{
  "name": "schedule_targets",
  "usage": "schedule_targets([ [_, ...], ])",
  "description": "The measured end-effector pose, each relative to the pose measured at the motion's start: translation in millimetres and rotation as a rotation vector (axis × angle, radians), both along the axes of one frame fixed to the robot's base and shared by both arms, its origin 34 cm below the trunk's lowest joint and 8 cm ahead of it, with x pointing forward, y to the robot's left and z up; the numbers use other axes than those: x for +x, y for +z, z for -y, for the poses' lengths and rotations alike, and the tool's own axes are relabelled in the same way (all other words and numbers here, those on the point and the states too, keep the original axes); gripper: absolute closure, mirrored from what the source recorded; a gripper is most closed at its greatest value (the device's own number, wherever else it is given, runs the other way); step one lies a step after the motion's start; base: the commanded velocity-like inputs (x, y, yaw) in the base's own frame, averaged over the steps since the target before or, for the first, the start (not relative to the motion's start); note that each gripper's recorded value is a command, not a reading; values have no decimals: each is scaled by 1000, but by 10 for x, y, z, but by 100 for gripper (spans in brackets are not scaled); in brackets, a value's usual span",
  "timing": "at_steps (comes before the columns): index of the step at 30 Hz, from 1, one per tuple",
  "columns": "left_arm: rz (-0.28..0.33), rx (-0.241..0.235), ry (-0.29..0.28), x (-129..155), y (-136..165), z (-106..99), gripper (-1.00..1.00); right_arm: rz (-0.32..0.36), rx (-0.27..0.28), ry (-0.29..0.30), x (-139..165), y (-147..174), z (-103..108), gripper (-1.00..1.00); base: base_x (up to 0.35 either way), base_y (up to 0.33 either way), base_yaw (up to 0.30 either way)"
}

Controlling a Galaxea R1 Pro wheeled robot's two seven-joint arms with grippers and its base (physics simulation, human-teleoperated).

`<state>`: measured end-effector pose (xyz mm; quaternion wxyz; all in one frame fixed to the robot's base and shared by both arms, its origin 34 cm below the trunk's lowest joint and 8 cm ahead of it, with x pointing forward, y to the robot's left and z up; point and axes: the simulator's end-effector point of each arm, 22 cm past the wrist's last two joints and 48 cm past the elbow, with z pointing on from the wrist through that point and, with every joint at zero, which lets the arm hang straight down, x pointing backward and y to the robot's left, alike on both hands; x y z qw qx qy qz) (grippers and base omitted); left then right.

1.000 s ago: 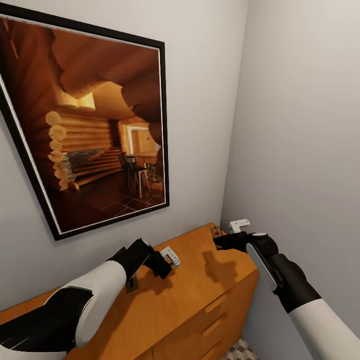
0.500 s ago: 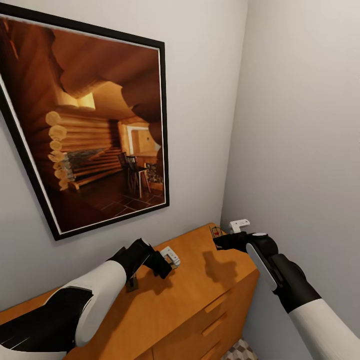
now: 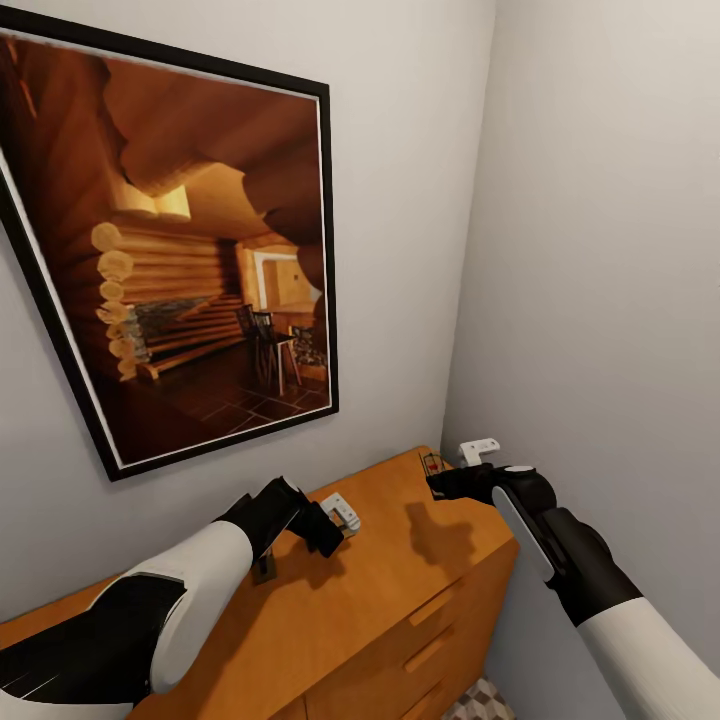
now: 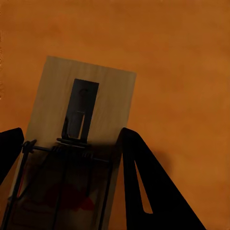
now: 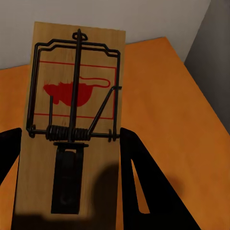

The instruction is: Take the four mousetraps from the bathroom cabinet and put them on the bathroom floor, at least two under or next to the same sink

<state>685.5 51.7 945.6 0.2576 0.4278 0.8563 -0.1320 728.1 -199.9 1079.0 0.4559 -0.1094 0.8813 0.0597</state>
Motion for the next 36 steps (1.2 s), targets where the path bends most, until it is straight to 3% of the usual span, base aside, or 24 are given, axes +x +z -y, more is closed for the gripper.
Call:
schedule_targets([
  [27, 3, 2, 2, 7, 0, -5, 100, 0, 0, 0, 0, 0, -1, 100, -2, 0, 0],
  [36, 35, 28, 33, 97, -5, -77, 100, -1, 0, 1, 3, -5, -1, 100, -236, -55, 0],
])
